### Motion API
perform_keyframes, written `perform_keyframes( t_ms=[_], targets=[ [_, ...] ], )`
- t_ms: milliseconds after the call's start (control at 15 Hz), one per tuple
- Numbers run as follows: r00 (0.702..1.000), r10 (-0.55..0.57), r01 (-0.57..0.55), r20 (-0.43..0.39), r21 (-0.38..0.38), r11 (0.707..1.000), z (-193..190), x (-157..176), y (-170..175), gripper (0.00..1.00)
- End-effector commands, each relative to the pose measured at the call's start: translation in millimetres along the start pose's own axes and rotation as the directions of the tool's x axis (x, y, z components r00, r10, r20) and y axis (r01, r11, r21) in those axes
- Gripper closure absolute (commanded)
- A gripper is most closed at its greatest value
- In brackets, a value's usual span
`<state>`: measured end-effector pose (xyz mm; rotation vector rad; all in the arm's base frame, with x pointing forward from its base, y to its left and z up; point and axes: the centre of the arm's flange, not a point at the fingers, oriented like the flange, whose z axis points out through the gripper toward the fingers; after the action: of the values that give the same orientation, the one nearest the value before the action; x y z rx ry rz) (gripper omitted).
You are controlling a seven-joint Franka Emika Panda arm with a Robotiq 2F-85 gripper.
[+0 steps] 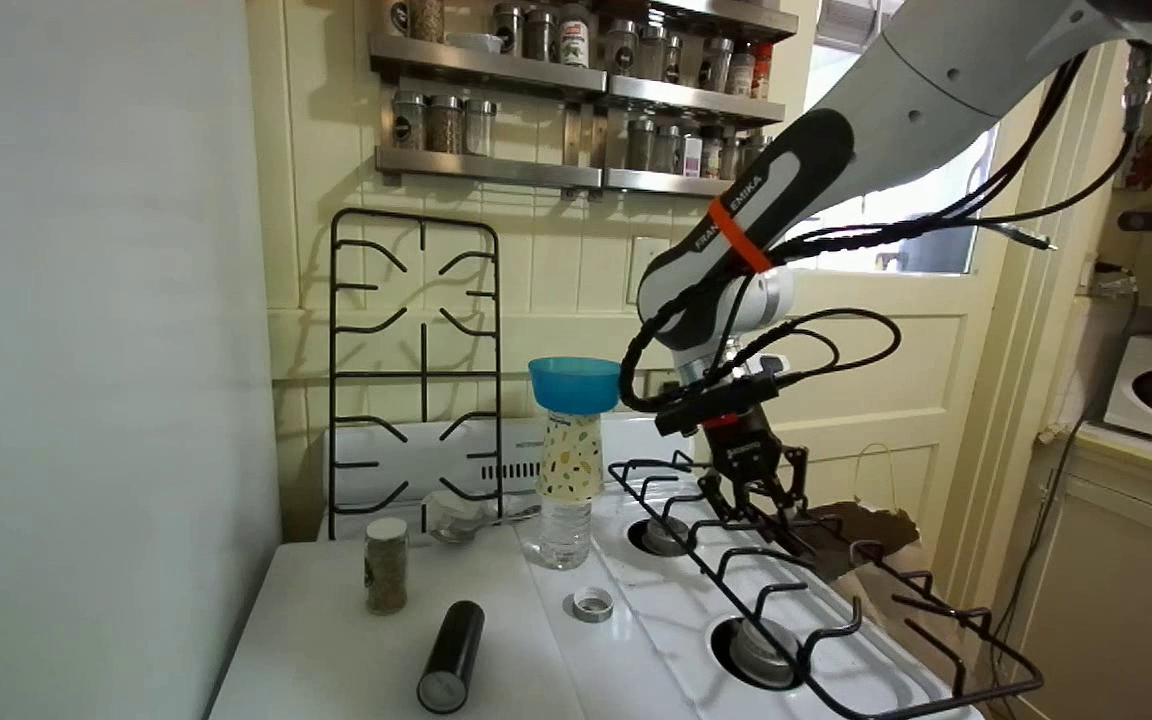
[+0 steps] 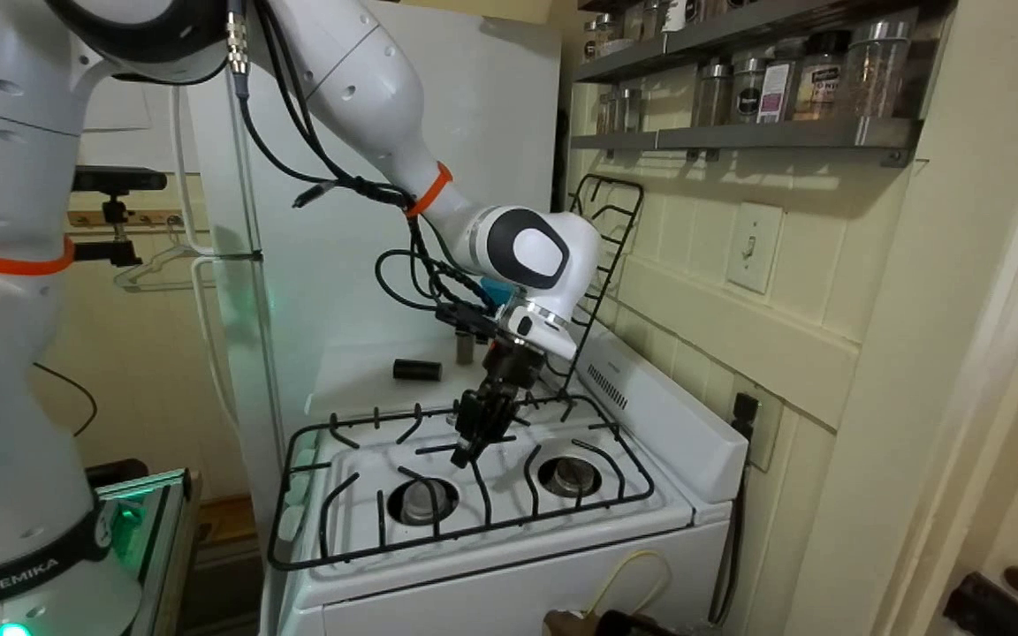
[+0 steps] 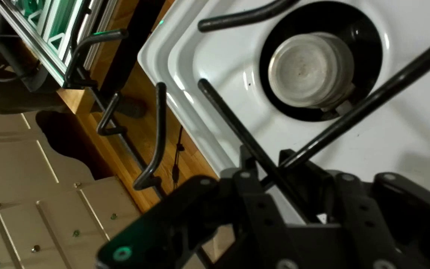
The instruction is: Place the grating on the right on the right side of the stovetop.
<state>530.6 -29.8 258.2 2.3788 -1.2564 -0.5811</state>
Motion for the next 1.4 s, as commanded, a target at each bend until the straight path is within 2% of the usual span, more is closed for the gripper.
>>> perform_keyframes(
  t_ms=[0,333,667,1333],
  targets=[
    [0.998,0.058,-0.059,-0.014,-0.032,0.998,-2.3,-13.8,0.1,0.94],
    [0.995,0.084,-0.086,-0.045,-0.028,0.996,8.6,-17.1,-0.9,0.94],
    [0.991,0.061,-0.064,-0.12,-0.022,0.998,11.9,-10.7,-2.3,0.94],
    [0.979,0.076,-0.063,-0.189,0.074,0.995,14.9,-17.2,-19.0,0.94]
  ],
)
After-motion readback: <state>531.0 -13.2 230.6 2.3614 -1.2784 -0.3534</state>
